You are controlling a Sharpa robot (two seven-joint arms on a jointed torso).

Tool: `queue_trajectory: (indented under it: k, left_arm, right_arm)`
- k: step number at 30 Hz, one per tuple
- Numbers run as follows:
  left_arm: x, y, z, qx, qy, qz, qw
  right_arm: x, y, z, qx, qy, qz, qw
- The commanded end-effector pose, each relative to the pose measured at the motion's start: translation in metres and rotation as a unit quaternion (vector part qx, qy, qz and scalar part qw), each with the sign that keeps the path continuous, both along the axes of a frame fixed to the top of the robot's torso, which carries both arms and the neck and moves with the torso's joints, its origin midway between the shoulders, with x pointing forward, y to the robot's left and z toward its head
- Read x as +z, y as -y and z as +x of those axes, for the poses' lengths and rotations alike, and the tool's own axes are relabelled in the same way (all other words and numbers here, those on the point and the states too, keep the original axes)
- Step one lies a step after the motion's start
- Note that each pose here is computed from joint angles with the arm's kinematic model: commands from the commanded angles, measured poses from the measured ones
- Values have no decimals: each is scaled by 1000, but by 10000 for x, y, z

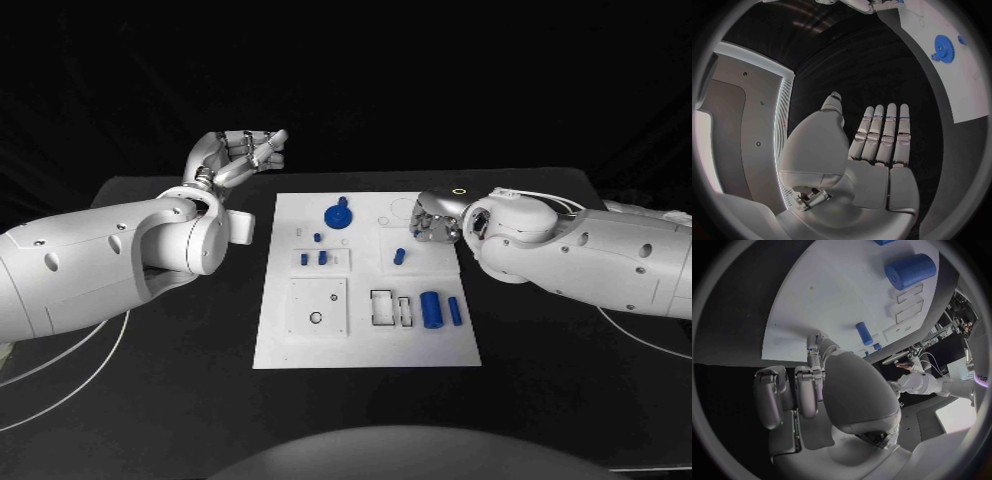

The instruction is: Assemble the parts on the task board

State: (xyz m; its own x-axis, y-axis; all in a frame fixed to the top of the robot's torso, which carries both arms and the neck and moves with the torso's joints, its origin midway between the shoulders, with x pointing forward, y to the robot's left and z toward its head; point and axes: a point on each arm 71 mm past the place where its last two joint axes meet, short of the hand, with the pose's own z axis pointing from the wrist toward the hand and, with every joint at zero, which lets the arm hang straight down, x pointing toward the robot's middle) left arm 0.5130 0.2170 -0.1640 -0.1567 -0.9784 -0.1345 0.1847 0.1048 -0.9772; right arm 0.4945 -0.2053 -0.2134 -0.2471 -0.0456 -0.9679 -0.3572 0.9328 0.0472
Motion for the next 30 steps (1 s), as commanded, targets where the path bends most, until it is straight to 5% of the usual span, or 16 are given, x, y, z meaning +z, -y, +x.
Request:
queue_trajectory:
  k: [1,30]
  left_arm:
    - [7,13,-1,-5,0,-4,1000]
    - [4,7,1,-5,-2,-3,1000]
  right_arm:
    - [35,-1,-22,7,29,25,999]
    - [260,13,-162,26,80,87,993]
